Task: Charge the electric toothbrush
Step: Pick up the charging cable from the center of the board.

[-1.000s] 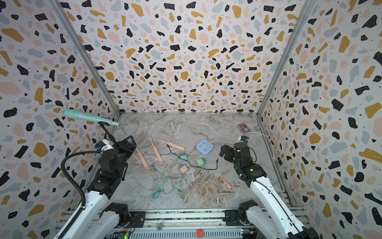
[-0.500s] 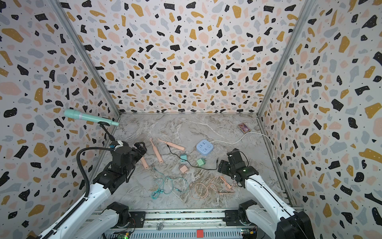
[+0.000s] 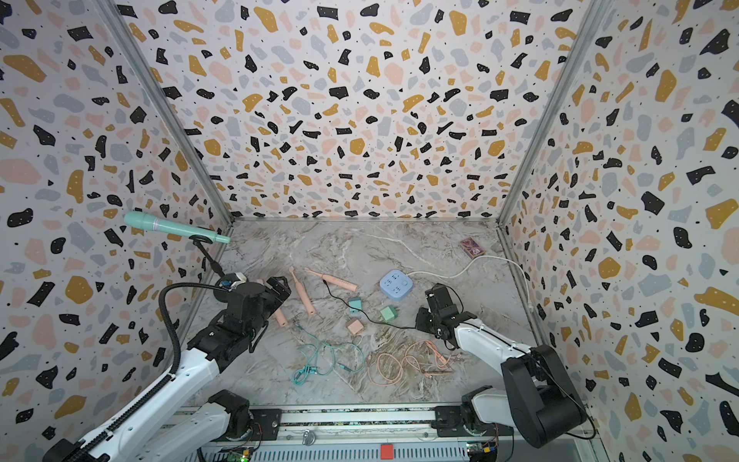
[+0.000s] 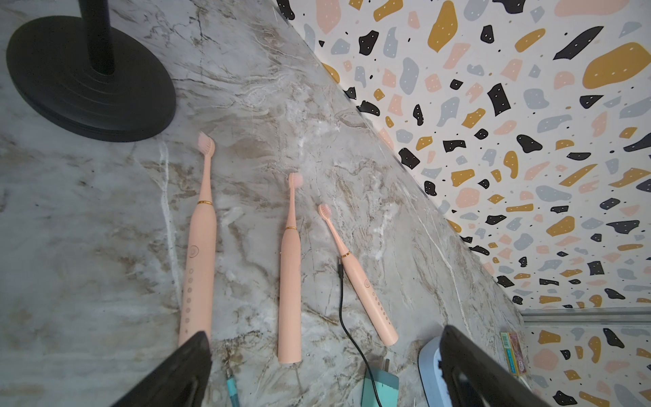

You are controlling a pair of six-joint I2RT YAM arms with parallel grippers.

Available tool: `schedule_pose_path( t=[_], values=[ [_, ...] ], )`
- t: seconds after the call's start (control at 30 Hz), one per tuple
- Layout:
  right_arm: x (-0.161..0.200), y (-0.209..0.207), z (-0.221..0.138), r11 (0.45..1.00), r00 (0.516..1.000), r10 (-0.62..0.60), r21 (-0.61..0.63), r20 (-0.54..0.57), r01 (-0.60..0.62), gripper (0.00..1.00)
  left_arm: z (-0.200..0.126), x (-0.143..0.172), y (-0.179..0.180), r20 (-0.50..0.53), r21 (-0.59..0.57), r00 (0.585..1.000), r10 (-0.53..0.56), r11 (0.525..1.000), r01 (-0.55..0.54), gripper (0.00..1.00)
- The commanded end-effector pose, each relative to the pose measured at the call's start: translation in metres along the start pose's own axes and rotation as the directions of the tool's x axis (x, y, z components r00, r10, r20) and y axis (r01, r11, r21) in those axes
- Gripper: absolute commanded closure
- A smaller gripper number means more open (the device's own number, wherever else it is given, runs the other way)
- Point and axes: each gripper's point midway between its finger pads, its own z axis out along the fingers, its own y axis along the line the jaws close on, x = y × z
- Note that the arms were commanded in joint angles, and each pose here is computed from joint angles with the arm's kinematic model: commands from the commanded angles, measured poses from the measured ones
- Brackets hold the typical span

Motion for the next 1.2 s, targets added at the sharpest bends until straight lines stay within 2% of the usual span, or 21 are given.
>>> schedule_pose_path(
  t=[0.0, 0.5, 0.9, 1.03, 1.17],
  values=[
    [-0.022, 0.011, -0.001, 1.0, 0.996, -0.023, -0.015, 0.088, 0.025, 0.67, -0.004, -0.007, -0.009, 0.022, 0.018, 1.0, -0.017, 1.0, 0.017, 0.01],
    [-0.031, -0.008, 0.028, 0.994, 0.994, -0.017, 0.113, 0.11, 0.004, 0.8, -0.004, -0.006, -0.011, 0.018, 0.01, 1.0, -0.008, 1.0, 0.008, 0.01],
    [-0.027, -0.014, 0.034, 0.989, 0.995, -0.021, 0.148, 0.094, 0.007, 1.0, -0.002, -0.004, -0.015, 0.003, 0.017, 1.0, -0.005, 1.0, 0.005, 0.0],
    [-0.032, 0.002, 0.02, 0.992, 0.99, -0.073, 0.112, 0.117, 0.06, 1.0, -0.001, 0.001, -0.021, -0.022, 0.043, 1.0, -0.017, 0.999, 0.018, 0.01],
    [-0.039, 0.05, -0.011, 0.981, 0.963, -0.189, -0.006, 0.192, 0.194, 1.0, -0.004, 0.01, -0.04, -0.07, 0.11, 0.996, -0.057, 0.992, 0.064, 0.01]
  ],
)
